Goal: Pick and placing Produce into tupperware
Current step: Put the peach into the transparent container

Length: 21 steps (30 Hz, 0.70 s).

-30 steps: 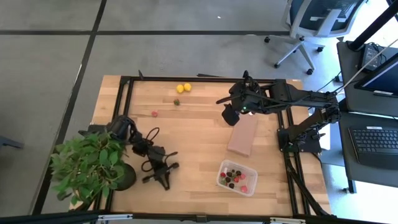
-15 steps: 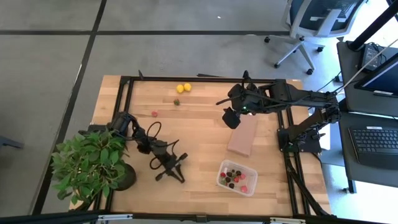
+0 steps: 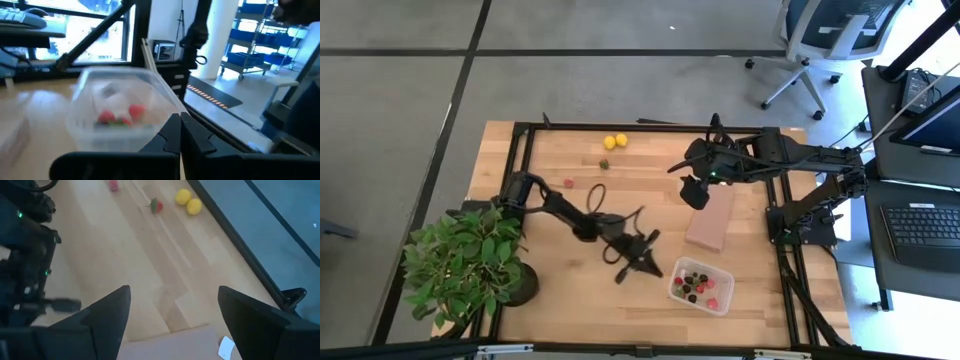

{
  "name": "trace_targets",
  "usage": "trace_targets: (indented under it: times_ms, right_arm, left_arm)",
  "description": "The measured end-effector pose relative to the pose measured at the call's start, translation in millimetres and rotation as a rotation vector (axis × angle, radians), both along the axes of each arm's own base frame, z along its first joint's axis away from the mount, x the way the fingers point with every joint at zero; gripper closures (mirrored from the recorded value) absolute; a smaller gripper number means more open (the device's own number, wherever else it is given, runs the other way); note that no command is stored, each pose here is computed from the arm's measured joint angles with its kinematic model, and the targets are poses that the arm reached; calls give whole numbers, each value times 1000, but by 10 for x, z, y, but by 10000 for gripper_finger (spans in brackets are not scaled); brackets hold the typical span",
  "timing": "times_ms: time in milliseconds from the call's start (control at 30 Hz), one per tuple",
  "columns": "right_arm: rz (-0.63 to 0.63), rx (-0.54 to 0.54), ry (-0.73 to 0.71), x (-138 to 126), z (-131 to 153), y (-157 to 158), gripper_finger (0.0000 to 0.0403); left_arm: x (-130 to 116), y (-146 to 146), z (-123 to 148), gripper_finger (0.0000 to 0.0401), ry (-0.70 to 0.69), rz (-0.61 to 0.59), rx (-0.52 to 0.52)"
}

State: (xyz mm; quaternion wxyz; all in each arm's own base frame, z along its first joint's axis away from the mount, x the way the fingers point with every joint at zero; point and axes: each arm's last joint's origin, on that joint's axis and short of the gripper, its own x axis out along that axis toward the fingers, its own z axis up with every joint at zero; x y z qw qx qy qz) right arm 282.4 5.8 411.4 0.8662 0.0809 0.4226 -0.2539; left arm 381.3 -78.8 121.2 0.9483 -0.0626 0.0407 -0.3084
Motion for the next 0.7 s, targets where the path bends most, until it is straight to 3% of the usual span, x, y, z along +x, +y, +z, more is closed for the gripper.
trace_targets:
  times_ms: [167, 300, 367, 500, 633, 700]
  right_arm:
    - [13, -7, 21, -13, -8, 7, 102]
    - [36, 34, 57, -39, -29, 18, 102]
    - [48, 63, 61, -42, -34, 27, 102]
    - [31, 96, 51, -41, -35, 32, 102]
    - [17, 102, 45, -40, -35, 31, 102]
    - [19, 102, 40, -36, -33, 32, 102]
  left_arm:
    - [403, -60, 241, 398, 71, -12, 116]
    - [511, -57, 281, 398, 172, -25, 187]
    - [539, -27, 325, 399, 157, -25, 180]
    - [536, 133, 633, 400, 109, -21, 90]
    - [490, 550, 947, 400, 193, 58, -130]
    - [417, 763, 1137, 400, 202, 102, -172]
